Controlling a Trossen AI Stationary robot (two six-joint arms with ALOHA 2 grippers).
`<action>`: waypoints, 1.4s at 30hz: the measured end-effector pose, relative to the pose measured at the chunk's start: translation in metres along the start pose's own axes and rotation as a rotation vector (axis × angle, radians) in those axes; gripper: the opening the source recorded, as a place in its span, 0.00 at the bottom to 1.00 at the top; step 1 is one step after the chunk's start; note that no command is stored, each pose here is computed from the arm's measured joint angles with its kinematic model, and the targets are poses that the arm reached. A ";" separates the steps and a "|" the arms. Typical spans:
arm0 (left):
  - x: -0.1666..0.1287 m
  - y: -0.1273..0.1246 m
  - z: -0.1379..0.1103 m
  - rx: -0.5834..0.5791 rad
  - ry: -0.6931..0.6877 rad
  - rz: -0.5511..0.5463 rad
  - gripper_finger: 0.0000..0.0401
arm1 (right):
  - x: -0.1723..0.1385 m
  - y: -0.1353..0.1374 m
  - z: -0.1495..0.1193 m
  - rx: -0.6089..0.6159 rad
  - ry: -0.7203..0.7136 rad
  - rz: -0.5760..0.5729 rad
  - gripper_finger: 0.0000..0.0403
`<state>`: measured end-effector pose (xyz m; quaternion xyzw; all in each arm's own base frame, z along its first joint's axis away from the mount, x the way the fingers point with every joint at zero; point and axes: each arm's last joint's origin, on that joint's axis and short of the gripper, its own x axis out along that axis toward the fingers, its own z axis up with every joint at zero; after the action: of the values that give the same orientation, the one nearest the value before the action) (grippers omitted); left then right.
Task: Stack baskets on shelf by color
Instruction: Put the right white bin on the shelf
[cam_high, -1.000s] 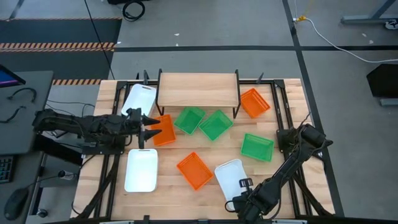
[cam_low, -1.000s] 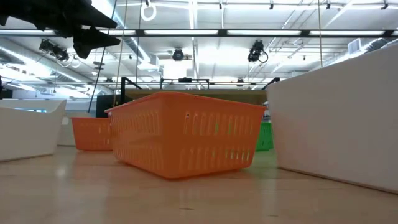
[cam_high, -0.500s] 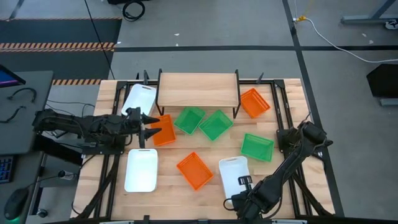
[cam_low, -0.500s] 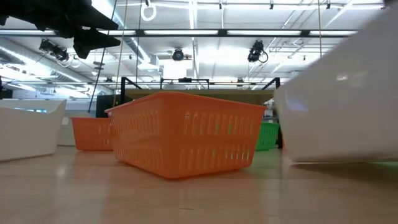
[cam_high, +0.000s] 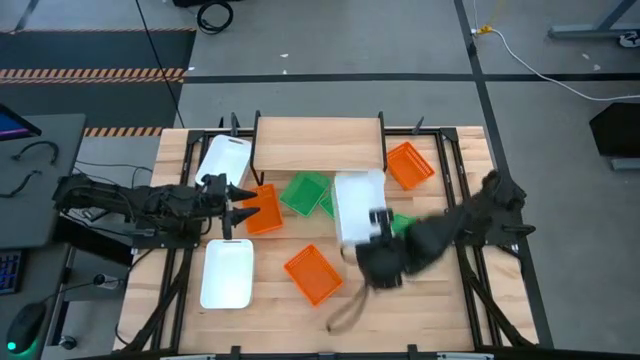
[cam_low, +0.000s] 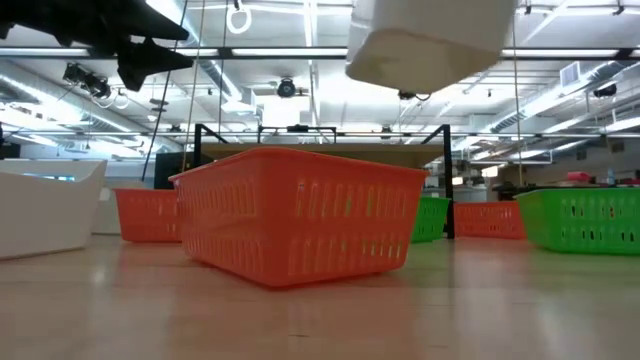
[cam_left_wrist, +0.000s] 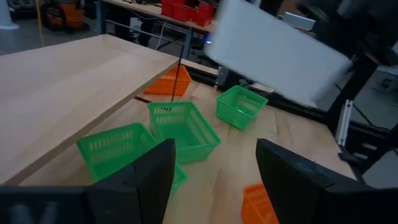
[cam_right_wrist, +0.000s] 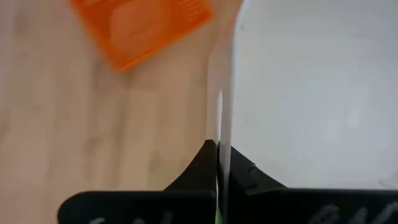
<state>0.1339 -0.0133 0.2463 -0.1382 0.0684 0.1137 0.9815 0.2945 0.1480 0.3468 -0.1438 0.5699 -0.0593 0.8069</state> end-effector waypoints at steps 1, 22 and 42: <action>0.000 -0.001 0.000 0.000 0.000 -0.005 0.58 | -0.001 -0.014 0.001 0.009 -0.008 -0.005 0.00; -0.001 -0.002 -0.001 0.006 0.000 -0.004 0.58 | 0.035 -0.229 -0.013 0.155 -0.067 0.026 0.00; -0.001 -0.002 0.000 0.023 -0.009 -0.007 0.58 | 0.078 -0.268 -0.042 0.243 0.058 0.161 0.06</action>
<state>0.1336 -0.0156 0.2472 -0.1266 0.0646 0.1104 0.9837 0.2999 -0.1341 0.3436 0.0029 0.5914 -0.0674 0.8036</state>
